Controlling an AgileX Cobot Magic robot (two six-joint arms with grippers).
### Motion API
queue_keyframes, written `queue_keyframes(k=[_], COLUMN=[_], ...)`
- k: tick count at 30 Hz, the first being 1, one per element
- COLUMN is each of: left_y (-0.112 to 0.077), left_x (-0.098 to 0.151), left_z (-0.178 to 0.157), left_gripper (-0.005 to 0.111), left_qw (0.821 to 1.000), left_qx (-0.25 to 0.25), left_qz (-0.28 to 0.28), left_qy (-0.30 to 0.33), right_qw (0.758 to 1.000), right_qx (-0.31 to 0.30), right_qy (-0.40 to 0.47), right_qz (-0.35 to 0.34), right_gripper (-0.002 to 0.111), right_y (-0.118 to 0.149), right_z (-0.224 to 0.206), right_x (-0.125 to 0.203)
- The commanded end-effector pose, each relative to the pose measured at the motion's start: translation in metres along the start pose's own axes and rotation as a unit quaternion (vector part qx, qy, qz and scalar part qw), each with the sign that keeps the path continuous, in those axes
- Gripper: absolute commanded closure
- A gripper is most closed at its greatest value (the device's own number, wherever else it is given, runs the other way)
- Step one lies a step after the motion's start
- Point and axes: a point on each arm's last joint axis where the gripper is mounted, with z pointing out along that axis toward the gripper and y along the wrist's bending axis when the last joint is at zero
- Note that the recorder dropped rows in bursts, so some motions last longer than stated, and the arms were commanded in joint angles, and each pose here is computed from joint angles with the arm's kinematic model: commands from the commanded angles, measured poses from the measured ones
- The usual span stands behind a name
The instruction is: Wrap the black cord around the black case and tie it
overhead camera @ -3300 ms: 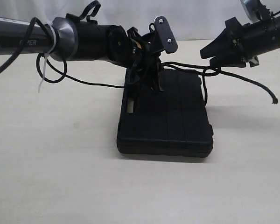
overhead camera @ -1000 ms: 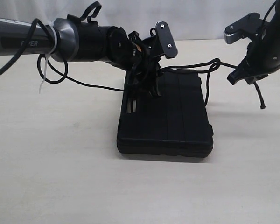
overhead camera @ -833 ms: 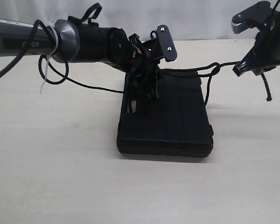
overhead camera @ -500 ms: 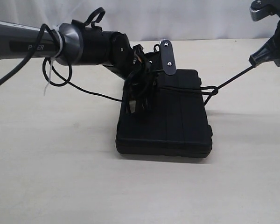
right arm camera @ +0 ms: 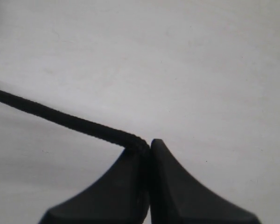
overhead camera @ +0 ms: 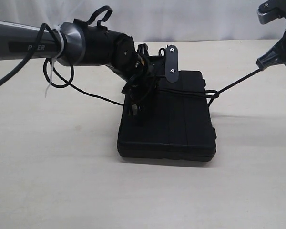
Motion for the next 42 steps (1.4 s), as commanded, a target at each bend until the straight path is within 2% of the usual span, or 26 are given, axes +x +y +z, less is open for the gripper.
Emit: queue_keyframes(k=[1,5,7,11,14,16,24,26,28,29,32,36,37,38,40,42], left_y=[0.000,0.000,0.000,0.004,0.005,0.007,0.015,0.021,0.026,0.026,0.018,-0.006,-0.009,-0.009,-0.004,-0.002], left_x=[0.009,0.009,0.009,0.005,0.003,0.002,-0.006,-0.012,-0.024,-0.028,-0.033,-0.027,-0.026,-0.025,-0.024,-0.022], left_z=[0.003,0.003,0.002,-0.006,-0.014,-0.022,-0.042,-0.043,-0.044,-0.043,-0.037,-0.017,-0.013,-0.010,-0.002,0.002], left_gripper=[0.107,0.104,0.095,0.071,0.059,0.055,0.056,0.056,0.056,0.056,0.056,0.056,0.056,0.056,0.056,0.058], left_qw=[1.000,1.000,1.000,1.000,1.000,1.000,1.000,0.996,0.982,0.979,0.982,0.993,0.994,0.994,0.994,0.994], left_qx=[0.009,0.009,0.008,-0.002,0.004,0.008,-0.015,-0.044,-0.072,-0.076,-0.056,0.035,0.044,0.040,0.002,-0.015], left_qz=[0.005,0.005,0.005,0.004,0.002,0.002,-0.024,-0.062,-0.139,-0.152,-0.130,-0.036,-0.013,-0.005,-0.024,-0.037], left_qy=[0.018,0.018,0.018,0.011,0.011,0.012,-0.005,-0.043,-0.103,-0.117,-0.125,-0.104,-0.103,-0.104,-0.105,-0.106], right_qw=[0.999,0.999,0.999,0.999,0.999,0.999,0.999,0.999,0.999,0.999,0.999,0.999,0.999,0.999,0.999,0.999], right_qx=[0.038,0.039,0.039,0.037,0.035,0.034,0.037,0.036,0.023,0.018,0.015,0.009,0.008,0.008,0.008,0.008], right_qy=[-0.022,-0.029,-0.028,-0.025,-0.024,-0.025,-0.028,-0.028,-0.031,-0.031,-0.030,-0.030,-0.031,-0.031,-0.031,-0.031], right_qz=[-0.001,0.003,0.003,0.001,0.003,0.003,0.004,0.013,0.021,0.024,0.026,0.029,0.030,0.030,0.030,0.030], right_gripper=[0.104,0.104,0.104,0.104,0.104,0.104,0.104,0.104,0.104,0.104,0.104,0.104,0.104,0.104,0.104,0.104], right_y=[-0.014,-0.015,-0.015,-0.014,-0.013,-0.013,-0.014,-0.013,-0.011,-0.010,-0.010,-0.009,-0.008,-0.008,-0.008,-0.008], right_z=[-0.016,-0.020,-0.019,-0.017,-0.017,-0.017,-0.017,-0.017,-0.016,-0.016,-0.016,-0.016,-0.016,-0.016,-0.016,-0.016], right_x=[0.002,0.002,0.002,0.002,0.002,0.002,0.002,0.002,0.001,0.001,0.001,0.001,0.001,0.001,0.001,0.001])
